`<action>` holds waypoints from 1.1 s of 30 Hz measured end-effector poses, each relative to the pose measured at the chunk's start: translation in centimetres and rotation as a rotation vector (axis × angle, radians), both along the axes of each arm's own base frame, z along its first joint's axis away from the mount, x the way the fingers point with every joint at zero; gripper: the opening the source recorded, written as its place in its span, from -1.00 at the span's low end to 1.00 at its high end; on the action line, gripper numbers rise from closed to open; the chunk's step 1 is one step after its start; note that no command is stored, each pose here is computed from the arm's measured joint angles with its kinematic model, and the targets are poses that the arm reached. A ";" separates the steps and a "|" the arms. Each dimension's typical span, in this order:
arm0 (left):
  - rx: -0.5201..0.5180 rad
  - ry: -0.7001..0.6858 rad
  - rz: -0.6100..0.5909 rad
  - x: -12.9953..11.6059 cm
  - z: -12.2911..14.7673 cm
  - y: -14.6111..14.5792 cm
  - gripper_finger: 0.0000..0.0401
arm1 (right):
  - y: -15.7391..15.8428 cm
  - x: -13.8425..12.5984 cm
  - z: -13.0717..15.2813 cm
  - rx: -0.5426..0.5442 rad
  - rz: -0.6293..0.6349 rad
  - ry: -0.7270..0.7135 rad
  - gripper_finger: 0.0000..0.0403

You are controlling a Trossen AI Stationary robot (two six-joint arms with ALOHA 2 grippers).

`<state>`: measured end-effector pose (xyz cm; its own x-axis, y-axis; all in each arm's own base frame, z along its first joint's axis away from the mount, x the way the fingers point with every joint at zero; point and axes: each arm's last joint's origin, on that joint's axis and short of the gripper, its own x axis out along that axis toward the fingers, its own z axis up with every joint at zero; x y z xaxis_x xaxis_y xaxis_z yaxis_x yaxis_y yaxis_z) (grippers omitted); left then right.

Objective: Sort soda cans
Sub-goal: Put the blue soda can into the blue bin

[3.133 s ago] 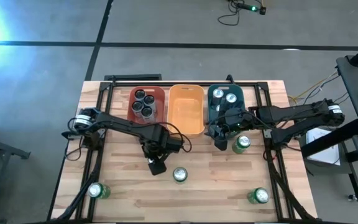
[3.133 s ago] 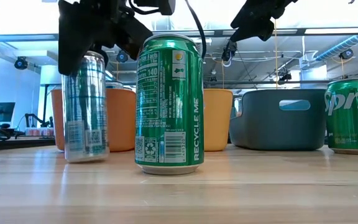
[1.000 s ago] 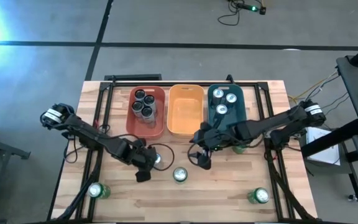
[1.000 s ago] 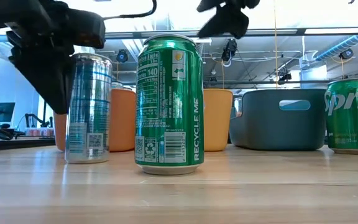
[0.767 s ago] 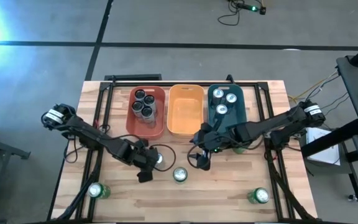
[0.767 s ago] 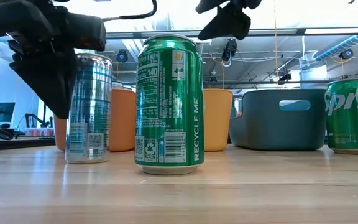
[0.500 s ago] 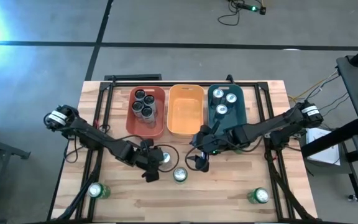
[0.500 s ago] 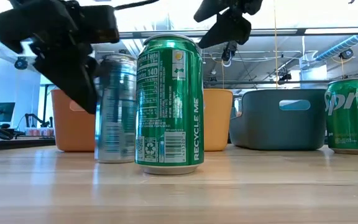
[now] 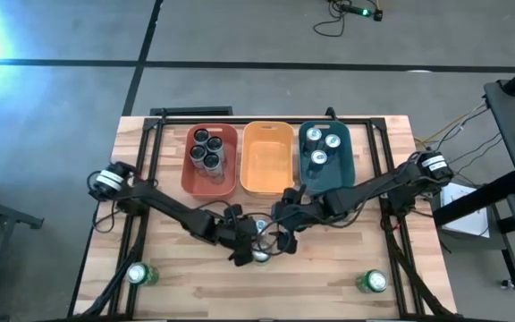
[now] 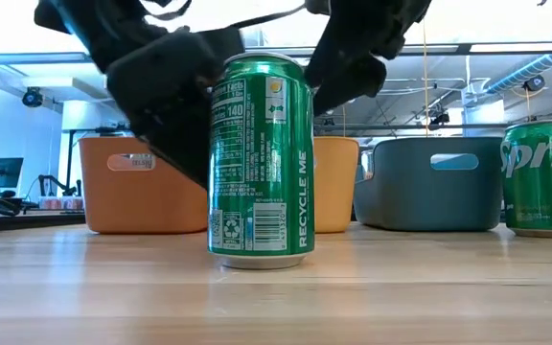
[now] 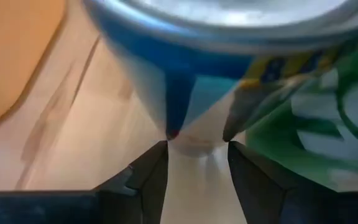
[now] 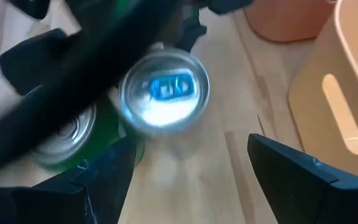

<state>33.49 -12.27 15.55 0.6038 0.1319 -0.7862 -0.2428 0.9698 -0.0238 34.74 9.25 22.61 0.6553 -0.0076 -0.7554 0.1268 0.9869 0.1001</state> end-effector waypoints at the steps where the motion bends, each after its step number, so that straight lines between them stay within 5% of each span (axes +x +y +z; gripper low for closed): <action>1: 0.002 -0.004 -0.004 0.5 0.0 -0.2 -0.26 | 0.0 0.0 0.0 -0.001 0.003 0.001 0.53; 12: 0.017 -0.014 -0.027 2.5 -0.1 -1.0 -0.24 | 0.2 -0.1 -0.4 0.001 0.053 0.006 0.73; 33: 0.062 -0.034 0.000 2.7 0.9 -0.3 -0.23 | 0.4 -0.4 -2.5 0.007 0.097 -0.033 0.67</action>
<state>36.24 -12.57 16.47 0.6302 0.1795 -0.7554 -0.2425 0.9697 0.0281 34.37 9.68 20.11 0.6774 0.0620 -0.7330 0.0276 0.9936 0.1095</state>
